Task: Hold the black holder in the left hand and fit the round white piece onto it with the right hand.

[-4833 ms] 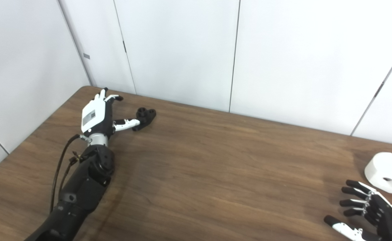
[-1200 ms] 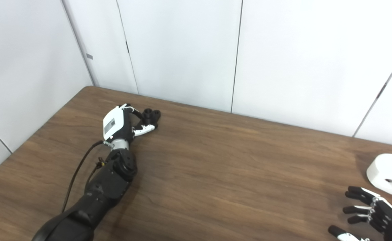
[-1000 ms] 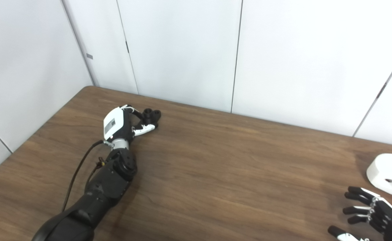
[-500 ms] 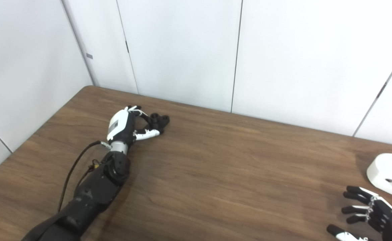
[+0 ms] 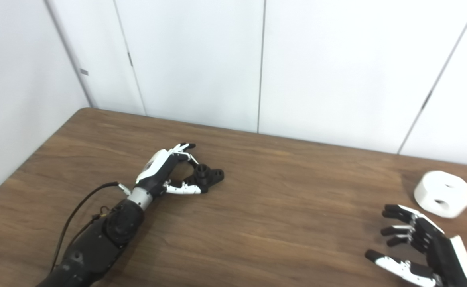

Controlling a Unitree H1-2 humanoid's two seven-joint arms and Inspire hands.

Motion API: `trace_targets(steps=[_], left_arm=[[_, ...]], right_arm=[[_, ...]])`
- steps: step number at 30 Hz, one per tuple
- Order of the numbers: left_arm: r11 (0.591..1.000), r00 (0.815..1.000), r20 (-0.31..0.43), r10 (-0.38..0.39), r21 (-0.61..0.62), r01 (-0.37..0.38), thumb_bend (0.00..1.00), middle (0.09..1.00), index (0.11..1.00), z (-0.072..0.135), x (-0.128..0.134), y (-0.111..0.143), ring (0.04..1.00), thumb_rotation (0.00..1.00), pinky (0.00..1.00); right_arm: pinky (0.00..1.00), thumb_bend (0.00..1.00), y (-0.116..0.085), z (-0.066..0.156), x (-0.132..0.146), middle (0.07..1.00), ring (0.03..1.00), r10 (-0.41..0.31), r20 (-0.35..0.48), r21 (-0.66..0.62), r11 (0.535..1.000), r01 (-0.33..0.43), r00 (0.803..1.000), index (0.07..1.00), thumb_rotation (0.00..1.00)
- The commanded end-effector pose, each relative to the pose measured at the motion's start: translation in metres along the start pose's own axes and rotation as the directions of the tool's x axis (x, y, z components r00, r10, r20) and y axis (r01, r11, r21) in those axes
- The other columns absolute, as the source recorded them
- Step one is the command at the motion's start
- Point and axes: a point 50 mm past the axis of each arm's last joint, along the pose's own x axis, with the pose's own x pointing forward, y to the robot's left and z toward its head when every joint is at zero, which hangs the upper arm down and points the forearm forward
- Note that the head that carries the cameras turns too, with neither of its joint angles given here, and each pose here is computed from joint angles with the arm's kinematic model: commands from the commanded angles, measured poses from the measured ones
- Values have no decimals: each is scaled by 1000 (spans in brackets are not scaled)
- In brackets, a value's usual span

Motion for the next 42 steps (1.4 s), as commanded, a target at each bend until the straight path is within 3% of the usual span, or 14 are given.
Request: trace_targets(steps=[1,6,14,18,23,27,36,39,42], left_arm=[[987,987,43,-154,-38,156,525,951,483,10,-13,-35,1000,59,1000],[964,956,154,-252,-44,261,524,960,482,33,-20,-50,1000,60,992],[928,901,256,-351,-33,371,524,975,482,60,-23,-70,1000,60,996],[901,860,299,-414,0,433,524,977,482,71,-25,-81,1000,59,985],[880,824,330,-460,44,474,524,972,481,78,-26,-94,1000,60,992],[868,800,341,-494,137,477,524,961,481,68,-24,-102,1000,61,1000],[848,807,269,-526,236,474,524,958,482,37,-22,-93,1000,59,1000],[847,811,259,-525,252,468,525,954,482,31,-23,-90,1000,60,1000],[847,817,247,-522,267,460,525,950,482,25,-25,-88,1000,60,1000]], right_arm=[[460,726,-4,18,10,720,575,-30,101,-1,1000,30,994,718,161],[451,715,-3,28,11,711,561,-42,118,-30,998,46,992,721,200],[467,682,-9,41,12,733,587,-38,156,-64,997,49,987,732,164],[471,675,-14,52,13,729,585,-41,166,-74,996,54,985,733,143],[454,664,-20,64,16,722,576,-23,183,-128,991,47,983,734,173],[466,672,-29,78,22,722,580,-9,204,-195,980,50,979,727,181],[474,701,-61,126,46,703,570,-60,284,-386,906,171,957,700,147],[471,726,-72,142,54,691,576,-78,332,-467,852,236,940,685,135],[480,735,-80,158,62,694,596,-62,371,-583,761,284,926,684,168]])
